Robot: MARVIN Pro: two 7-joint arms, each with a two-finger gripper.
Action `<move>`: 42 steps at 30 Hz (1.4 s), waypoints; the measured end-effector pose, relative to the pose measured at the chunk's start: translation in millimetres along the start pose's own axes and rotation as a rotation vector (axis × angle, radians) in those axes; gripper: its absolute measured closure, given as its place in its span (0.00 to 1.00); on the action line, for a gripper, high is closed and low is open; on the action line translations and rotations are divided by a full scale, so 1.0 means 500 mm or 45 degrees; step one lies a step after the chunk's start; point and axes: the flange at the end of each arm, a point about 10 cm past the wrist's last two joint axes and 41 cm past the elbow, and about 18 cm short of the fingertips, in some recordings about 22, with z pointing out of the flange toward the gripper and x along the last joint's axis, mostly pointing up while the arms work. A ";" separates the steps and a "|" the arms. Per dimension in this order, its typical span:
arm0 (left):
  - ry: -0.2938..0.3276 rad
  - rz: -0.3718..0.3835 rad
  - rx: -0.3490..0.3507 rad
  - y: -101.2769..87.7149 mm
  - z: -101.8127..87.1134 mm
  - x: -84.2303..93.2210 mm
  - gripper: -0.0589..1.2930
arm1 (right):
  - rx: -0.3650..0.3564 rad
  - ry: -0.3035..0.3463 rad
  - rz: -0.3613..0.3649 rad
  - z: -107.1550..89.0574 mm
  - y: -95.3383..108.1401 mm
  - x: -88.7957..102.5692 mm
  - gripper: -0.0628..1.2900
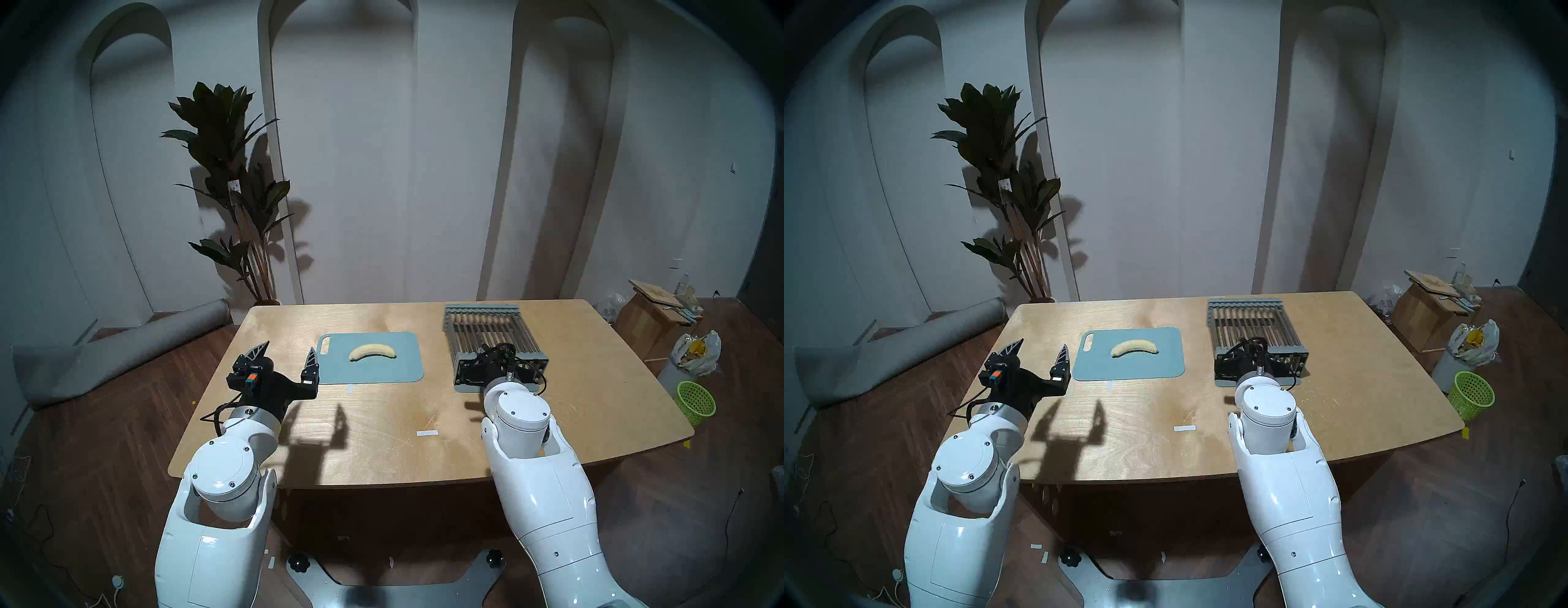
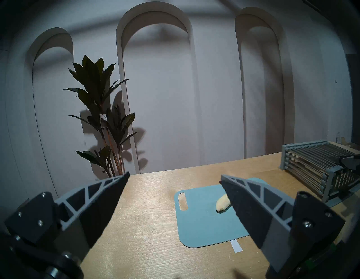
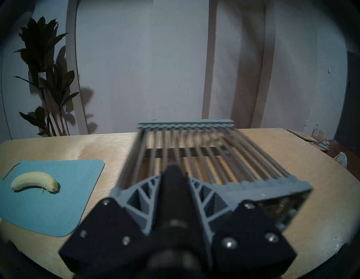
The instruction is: Cut the banana into four pieces on the cutting board
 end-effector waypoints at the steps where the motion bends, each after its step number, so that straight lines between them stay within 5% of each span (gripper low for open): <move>1: 0.000 0.000 0.000 0.000 0.000 0.000 0.03 | 0.000 0.001 0.002 -0.001 0.001 0.000 0.05; 3: 0.000 0.000 0.000 0.000 0.000 0.000 0.03 | -0.003 0.003 0.006 -0.005 0.001 -0.001 0.11; 4: 0.000 0.000 0.000 0.000 0.000 0.000 0.03 | -0.005 0.004 0.007 -0.007 0.001 -0.001 0.30; 5: 0.000 0.000 0.000 0.000 0.000 0.000 0.03 | -0.006 0.005 0.008 -0.010 0.001 -0.001 0.69; 6: 0.000 0.000 0.000 0.000 0.000 0.000 0.03 | -0.008 0.006 0.009 -0.012 0.000 -0.001 0.74; 19: 0.000 0.000 0.000 0.000 0.000 0.000 0.03 | -0.027 0.055 0.027 -0.036 -0.005 0.023 0.74; 35: -0.002 0.000 0.000 0.000 0.000 -0.001 0.03 | -0.041 0.267 0.141 -0.079 0.015 0.147 0.73; 42: -0.002 0.001 0.001 0.000 0.000 -0.001 0.03 | 0.068 0.392 0.163 -0.115 0.000 0.200 0.74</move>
